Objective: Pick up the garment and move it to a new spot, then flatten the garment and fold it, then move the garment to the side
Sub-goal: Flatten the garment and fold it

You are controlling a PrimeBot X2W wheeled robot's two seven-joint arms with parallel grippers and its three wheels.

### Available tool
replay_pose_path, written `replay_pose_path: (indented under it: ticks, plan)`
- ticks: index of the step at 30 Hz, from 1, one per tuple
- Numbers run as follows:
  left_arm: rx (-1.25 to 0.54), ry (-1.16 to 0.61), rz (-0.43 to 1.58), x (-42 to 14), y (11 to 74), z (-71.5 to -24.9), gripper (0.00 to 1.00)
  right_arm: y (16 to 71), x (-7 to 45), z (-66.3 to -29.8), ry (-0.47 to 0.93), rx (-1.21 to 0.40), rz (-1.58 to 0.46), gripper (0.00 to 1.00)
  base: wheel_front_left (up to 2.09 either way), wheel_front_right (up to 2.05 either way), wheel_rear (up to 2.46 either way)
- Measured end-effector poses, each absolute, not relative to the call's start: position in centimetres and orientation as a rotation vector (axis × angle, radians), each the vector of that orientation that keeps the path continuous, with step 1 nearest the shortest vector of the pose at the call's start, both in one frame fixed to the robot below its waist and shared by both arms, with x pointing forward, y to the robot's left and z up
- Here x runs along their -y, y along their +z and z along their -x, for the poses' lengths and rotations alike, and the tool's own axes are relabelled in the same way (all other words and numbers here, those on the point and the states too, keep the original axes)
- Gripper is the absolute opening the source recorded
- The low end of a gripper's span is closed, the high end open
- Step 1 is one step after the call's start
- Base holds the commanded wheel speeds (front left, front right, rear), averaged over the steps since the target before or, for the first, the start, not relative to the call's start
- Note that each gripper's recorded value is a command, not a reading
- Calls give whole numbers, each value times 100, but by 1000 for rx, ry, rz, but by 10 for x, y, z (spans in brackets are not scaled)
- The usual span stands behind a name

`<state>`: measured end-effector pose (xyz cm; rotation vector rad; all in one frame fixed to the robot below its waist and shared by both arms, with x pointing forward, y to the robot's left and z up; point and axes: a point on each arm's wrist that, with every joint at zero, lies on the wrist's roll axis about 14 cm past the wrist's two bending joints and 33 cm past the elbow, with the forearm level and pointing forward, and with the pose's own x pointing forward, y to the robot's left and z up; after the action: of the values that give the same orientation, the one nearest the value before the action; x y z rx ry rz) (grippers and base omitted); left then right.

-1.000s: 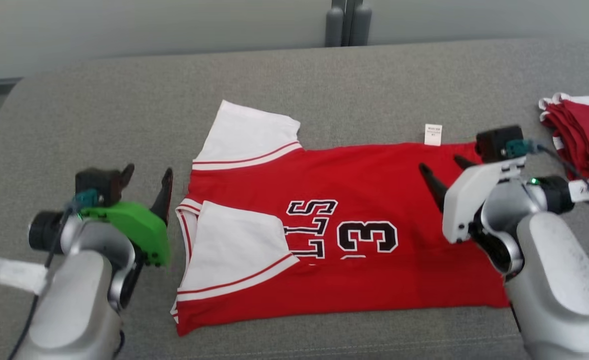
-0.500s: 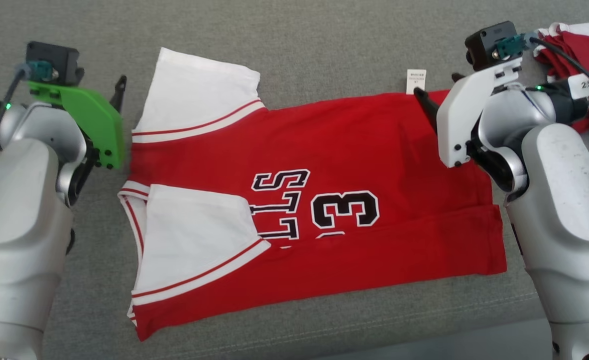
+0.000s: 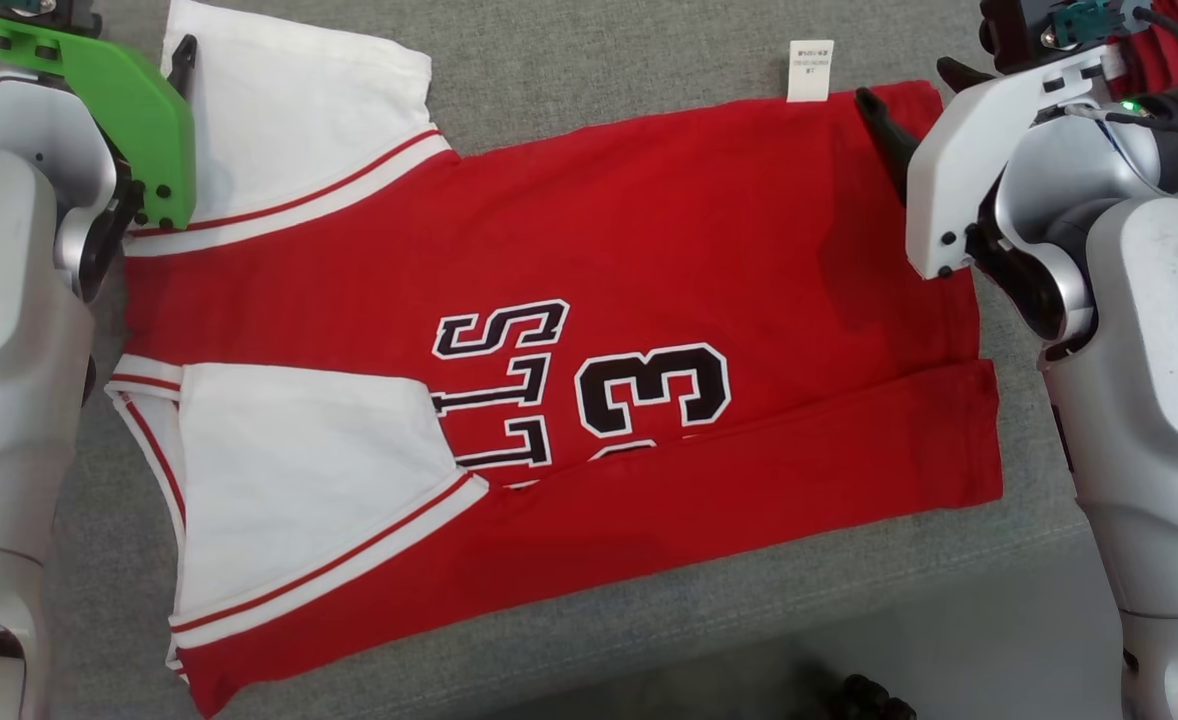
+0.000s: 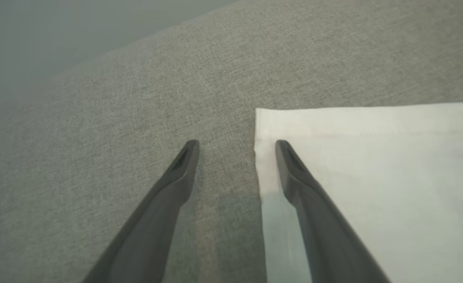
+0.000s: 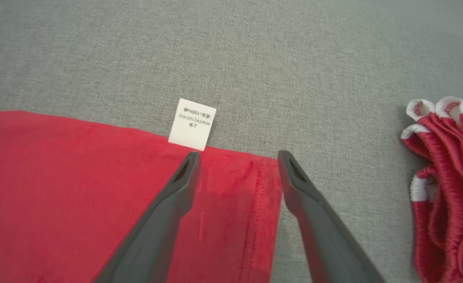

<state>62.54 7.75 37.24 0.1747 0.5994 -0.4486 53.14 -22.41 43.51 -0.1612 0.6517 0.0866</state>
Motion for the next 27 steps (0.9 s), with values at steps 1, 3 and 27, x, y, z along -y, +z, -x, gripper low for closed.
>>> replay_pose_path:
  ticks: [1, 3, 27]
  plan:
    - [-608, -450, -173, -76, 369, -627, 100, 432, 226, -531, 83, -658, 162, 100, 0, 0, 0]
    - [-600, -453, -165, -72, 367, -631, 100, 428, 229, -530, 75, -667, 164, 100, 0, 0, 0]
    - [-643, -490, -139, -45, 362, -618, 0, 433, 243, -531, 28, -643, 130, 100, 0, 0, 0]
